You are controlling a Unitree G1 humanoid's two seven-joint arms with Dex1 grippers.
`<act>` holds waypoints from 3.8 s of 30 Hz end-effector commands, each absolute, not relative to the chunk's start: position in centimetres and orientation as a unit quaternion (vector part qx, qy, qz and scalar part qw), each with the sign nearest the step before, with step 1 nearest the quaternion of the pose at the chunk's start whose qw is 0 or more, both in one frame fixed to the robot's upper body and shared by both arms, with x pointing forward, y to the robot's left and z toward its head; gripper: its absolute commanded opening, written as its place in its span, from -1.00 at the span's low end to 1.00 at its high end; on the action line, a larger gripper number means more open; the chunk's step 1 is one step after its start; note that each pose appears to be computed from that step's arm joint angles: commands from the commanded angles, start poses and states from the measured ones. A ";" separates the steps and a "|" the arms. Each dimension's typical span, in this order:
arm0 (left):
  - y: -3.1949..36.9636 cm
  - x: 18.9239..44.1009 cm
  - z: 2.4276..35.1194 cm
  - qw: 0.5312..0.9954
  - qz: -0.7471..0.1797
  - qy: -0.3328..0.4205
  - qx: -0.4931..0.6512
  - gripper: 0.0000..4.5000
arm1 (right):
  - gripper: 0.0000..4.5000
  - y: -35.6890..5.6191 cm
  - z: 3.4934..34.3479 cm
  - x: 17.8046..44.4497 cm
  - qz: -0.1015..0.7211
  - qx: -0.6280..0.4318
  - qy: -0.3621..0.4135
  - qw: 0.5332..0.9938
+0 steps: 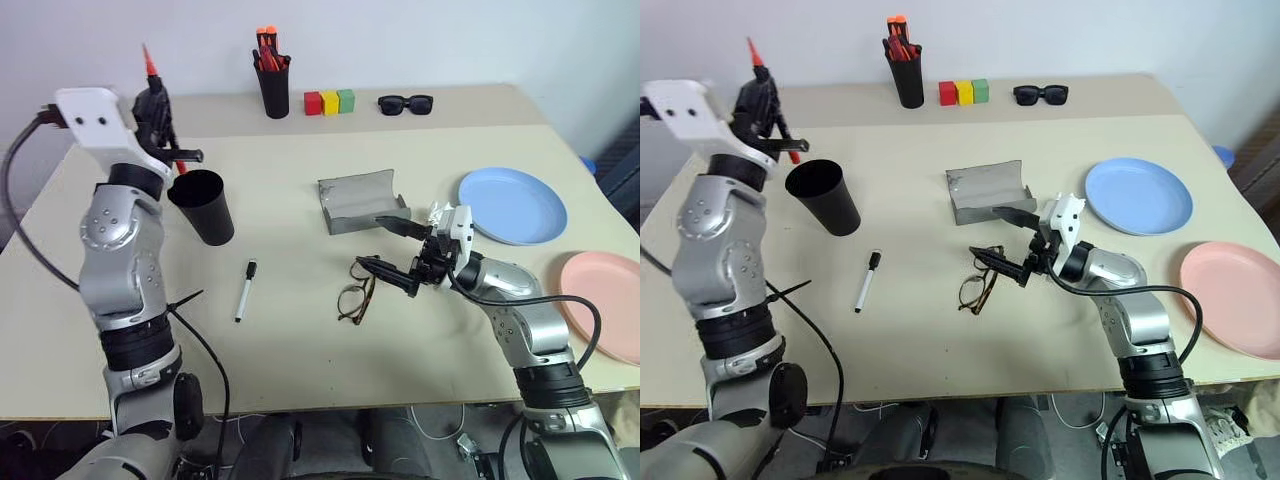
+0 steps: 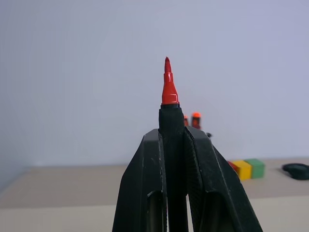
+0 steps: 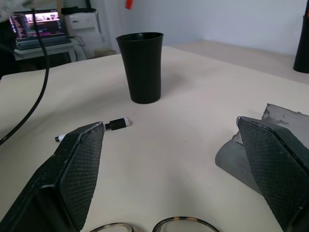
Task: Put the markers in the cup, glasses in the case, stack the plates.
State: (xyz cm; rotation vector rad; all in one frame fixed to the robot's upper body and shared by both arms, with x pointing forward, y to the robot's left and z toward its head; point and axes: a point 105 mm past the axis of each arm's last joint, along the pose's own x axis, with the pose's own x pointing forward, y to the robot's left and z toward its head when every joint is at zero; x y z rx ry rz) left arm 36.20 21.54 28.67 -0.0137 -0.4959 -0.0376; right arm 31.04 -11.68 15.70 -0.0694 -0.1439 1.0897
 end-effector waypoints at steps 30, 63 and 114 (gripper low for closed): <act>18.1 33.9 26.8 0.981 -0.100 -0.163 -0.023 0.98 | 1.00 -12.8 17.1 30.8 0.503 -0.051 -0.097 0.857; 15.0 31.8 10.5 0.947 -0.117 0.299 0.020 0.88 | 1.00 -13.6 16.6 30.1 0.505 -0.079 -0.117 0.851; 22.8 37.1 24.5 0.956 -0.050 -0.287 0.028 0.10 | 1.00 -13.2 17.1 30.8 0.495 -0.051 -0.118 0.859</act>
